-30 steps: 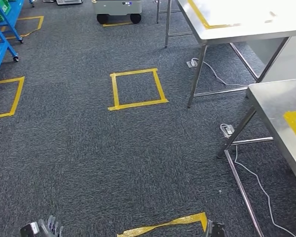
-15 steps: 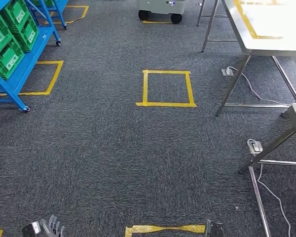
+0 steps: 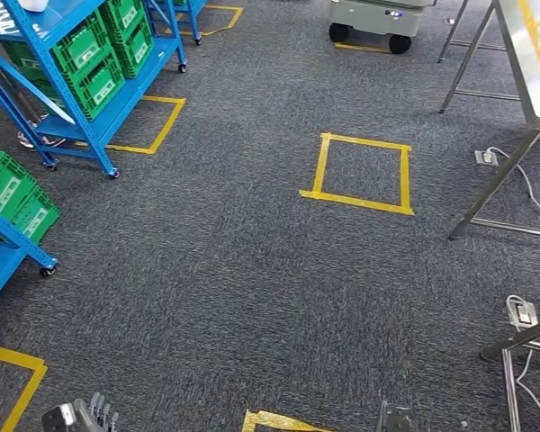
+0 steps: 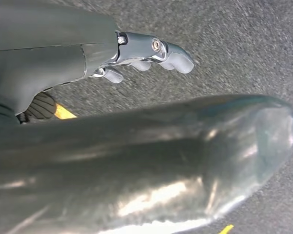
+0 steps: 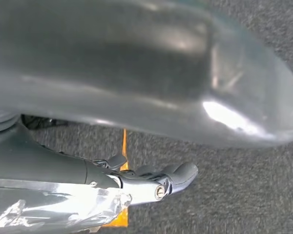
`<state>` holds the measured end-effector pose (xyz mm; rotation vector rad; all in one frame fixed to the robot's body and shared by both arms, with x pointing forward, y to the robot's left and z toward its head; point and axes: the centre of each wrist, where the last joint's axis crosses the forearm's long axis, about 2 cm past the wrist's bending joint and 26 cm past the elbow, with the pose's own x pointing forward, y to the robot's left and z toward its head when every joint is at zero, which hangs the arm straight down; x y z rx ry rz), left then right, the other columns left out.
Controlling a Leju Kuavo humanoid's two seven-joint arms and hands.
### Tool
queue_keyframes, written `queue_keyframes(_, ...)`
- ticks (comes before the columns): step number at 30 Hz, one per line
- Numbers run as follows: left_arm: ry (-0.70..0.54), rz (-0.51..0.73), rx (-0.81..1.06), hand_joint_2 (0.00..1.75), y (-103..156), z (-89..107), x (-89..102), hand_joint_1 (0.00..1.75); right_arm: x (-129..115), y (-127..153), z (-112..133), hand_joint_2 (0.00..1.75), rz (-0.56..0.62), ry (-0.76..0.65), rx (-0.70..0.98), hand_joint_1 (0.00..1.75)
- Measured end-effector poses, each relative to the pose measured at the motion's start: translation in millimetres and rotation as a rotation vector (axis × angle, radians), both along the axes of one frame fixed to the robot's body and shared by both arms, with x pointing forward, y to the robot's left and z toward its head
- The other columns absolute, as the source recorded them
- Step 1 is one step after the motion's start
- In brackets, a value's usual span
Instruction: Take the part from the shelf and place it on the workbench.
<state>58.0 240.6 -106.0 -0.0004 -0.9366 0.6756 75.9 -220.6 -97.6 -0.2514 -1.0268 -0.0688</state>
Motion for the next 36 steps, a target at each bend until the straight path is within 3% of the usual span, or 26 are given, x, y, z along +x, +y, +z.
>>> queue_keyframes(36,-0.004,-0.003,0.006,0.0,0.6,0.3,2.3,0.0,2.5,-0.3,0.6,0.0,-0.004,-0.006,-0.016,0.0)
